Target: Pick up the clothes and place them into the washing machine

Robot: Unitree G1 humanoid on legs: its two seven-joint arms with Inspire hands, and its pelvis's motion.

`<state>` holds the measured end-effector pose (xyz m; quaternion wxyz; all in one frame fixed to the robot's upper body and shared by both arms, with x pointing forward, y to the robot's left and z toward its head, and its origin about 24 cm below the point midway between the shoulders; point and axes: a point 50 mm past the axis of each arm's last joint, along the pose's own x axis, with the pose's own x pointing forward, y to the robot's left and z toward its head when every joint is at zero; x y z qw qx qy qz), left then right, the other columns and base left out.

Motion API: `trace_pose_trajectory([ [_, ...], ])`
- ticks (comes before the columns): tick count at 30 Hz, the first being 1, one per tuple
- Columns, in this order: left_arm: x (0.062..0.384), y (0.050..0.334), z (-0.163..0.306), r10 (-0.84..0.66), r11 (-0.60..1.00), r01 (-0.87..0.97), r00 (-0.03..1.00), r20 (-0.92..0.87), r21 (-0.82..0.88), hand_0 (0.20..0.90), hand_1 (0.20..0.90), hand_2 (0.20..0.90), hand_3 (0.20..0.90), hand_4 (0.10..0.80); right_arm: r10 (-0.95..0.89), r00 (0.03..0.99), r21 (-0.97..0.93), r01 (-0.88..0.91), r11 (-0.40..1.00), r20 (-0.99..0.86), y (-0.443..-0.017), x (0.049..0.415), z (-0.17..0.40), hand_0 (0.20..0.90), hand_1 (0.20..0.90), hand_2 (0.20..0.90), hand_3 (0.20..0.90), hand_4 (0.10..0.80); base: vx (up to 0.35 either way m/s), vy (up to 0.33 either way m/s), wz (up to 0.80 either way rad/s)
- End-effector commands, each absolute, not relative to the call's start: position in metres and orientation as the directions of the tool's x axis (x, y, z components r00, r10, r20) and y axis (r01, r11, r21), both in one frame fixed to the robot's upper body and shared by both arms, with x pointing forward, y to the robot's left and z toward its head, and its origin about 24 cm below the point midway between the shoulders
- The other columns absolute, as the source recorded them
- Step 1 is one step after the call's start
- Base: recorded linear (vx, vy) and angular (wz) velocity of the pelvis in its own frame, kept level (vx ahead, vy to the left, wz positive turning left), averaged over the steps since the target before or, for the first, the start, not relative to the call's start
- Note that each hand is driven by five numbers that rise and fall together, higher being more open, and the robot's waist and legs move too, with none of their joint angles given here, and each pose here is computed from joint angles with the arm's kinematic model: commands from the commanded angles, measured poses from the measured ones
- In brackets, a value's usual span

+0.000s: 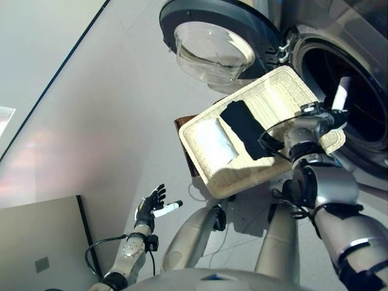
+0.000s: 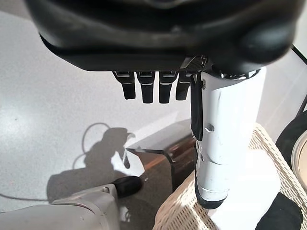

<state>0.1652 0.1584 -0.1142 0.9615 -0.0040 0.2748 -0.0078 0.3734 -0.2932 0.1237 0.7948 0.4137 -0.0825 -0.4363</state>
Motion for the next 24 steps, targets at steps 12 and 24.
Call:
trace_pose_trajectory([
  [12,0.193,0.225,-0.077,0.274,0.962,-0.266,0.911,-0.31,0.068,0.9,0.9,0.9,0.9,0.8,-0.461,0.875,-0.434,0.475,0.766,0.144,-0.256,0.383,0.112,0.9,0.9,0.9,0.9,0.8,-0.042,-0.078,0.05],
  [24,0.212,0.232,-0.048,0.312,0.949,-0.315,0.935,-0.166,0.007,0.9,0.9,0.9,0.9,0.8,-0.424,0.903,-0.705,0.346,0.619,0.071,-0.241,0.379,0.081,0.9,0.9,0.9,0.9,0.8,-0.014,-0.032,0.19],
])
